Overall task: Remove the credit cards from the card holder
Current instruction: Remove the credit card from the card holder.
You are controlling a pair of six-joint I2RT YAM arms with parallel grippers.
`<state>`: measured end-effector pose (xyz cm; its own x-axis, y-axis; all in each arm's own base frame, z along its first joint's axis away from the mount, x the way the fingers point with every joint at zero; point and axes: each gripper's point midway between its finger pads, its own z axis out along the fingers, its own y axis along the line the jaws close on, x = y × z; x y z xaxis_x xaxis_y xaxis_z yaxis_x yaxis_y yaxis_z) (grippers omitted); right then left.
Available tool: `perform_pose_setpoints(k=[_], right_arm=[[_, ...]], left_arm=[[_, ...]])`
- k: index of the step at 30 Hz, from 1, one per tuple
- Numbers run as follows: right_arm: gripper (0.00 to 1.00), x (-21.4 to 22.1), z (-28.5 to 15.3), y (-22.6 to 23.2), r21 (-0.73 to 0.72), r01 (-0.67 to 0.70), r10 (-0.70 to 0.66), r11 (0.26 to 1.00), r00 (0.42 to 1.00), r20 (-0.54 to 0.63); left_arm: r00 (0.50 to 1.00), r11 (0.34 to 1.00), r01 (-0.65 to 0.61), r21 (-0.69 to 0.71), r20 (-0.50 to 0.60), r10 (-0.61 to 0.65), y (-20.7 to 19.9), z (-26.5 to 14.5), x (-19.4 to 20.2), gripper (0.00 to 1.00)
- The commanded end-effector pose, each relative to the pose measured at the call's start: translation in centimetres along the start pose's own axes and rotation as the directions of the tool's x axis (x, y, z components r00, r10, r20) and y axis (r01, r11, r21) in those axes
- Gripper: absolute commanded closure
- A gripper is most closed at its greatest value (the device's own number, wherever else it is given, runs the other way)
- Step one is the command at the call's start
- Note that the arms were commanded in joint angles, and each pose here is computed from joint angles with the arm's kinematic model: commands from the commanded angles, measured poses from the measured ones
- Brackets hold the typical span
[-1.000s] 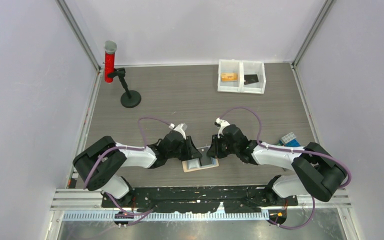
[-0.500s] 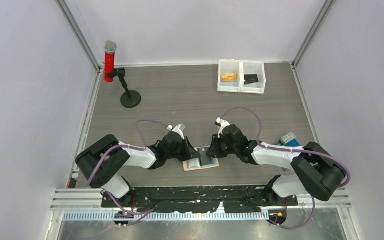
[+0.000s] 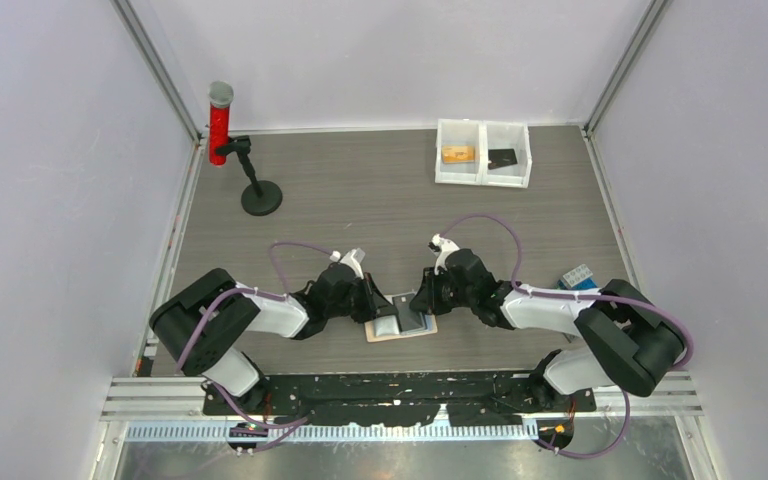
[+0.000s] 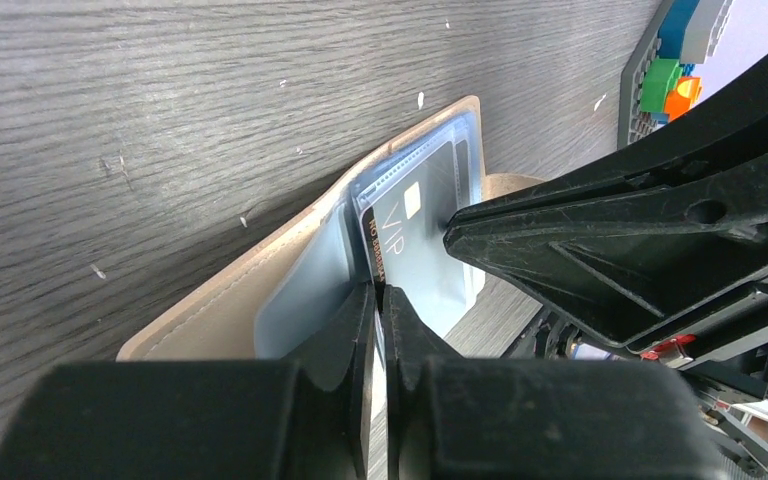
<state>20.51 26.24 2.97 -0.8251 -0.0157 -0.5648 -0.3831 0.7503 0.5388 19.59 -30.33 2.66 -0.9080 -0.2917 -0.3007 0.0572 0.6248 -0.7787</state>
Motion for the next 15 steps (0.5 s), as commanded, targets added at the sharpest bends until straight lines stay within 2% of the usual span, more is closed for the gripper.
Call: perform_pose_setpoints(k=[1,4,8,11,15], right_arm=[[0.84,4.16,-0.46,-4.5,0.16,-0.003,0.022,0.987,0.993,-0.116],[0.84,4.01,-0.49,-4.38,0.155,-0.002,0.02,0.988,0.993,-0.113],[0.84,3.87,-0.57,-4.43,0.159,-0.001,0.019,0.987,0.994,-0.108],[0.84,4.0,-0.61,-4.65,0.165,-0.005,0.024,0.986,0.994,-0.111],[0.84,4.18,-0.65,-4.88,0.17,-0.004,0.024,0.985,0.993,-0.114]], left_arm=[[0.999,0.999,-0.039,0.036,-0.004,0.039,-0.44,-0.32,-0.16,0.92],[0.999,0.998,-0.039,0.058,-0.006,0.04,-0.8,-0.18,-0.14,1.0],[0.999,0.998,-0.038,0.053,-0.003,0.038,-0.58,-0.23,-0.14,1.0],[0.999,0.998,-0.038,0.045,0.005,0.037,-0.26,-0.41,-0.22,0.81],[0.999,0.998,-0.043,0.046,-0.002,0.043,-0.23,-0.47,-0.11,0.78]])
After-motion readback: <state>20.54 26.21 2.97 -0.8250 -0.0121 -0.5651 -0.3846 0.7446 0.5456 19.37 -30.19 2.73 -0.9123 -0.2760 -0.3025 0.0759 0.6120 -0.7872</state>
